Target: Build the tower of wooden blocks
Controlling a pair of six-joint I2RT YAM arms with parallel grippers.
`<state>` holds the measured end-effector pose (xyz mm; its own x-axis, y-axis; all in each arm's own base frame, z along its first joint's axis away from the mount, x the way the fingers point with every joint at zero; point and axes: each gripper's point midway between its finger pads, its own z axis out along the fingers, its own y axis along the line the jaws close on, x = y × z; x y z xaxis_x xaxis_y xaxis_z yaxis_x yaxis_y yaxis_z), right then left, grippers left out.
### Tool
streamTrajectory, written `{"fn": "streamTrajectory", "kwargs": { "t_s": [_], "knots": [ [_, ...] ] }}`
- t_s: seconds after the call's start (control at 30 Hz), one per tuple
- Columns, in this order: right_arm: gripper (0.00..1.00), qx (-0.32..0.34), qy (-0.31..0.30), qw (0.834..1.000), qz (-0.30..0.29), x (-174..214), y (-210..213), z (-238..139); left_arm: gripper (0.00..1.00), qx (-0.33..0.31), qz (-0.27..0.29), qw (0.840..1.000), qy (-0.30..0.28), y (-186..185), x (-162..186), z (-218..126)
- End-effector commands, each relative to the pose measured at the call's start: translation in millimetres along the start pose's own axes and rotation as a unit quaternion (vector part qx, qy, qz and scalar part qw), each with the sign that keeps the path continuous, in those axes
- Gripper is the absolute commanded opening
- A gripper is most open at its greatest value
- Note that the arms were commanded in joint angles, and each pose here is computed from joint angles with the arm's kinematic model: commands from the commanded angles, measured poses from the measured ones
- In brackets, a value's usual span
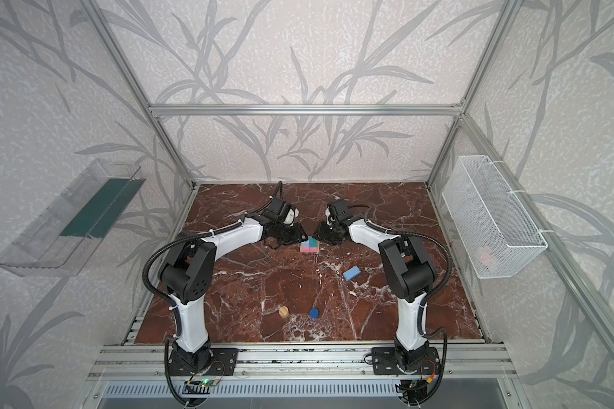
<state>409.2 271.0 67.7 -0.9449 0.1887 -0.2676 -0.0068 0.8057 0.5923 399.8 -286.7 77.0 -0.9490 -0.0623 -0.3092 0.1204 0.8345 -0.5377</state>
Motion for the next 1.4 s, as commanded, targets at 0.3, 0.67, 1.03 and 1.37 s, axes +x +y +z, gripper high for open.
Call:
{"fn": "streamTrajectory", "kwargs": {
  "t_s": [0.3,0.67,1.03,1.37],
  "knots": [
    [0.56,0.004,-0.024,1.0,-0.017,-10.9,20.8,-33.0,0.4,0.013,0.026,0.999,-0.038,-23.8,-18.9,-31.2],
    [0.68,0.013,-0.055,0.996,-0.069,-17.7,31.8,-87.1,0.4,0.025,0.059,0.994,-0.094,-43.8,-29.6,-81.4],
    [0.93,0.165,0.015,0.961,-0.221,22.6,-26.9,-148.5,0.43,0.032,0.102,0.976,-0.191,-39.9,-27.4,-152.9],
    [0.93,0.169,0.119,0.949,-0.238,71.5,-62.3,-125.2,0.43,0.023,0.098,0.969,-0.227,-16.2,-12.3,-187.4]
  ]
}}
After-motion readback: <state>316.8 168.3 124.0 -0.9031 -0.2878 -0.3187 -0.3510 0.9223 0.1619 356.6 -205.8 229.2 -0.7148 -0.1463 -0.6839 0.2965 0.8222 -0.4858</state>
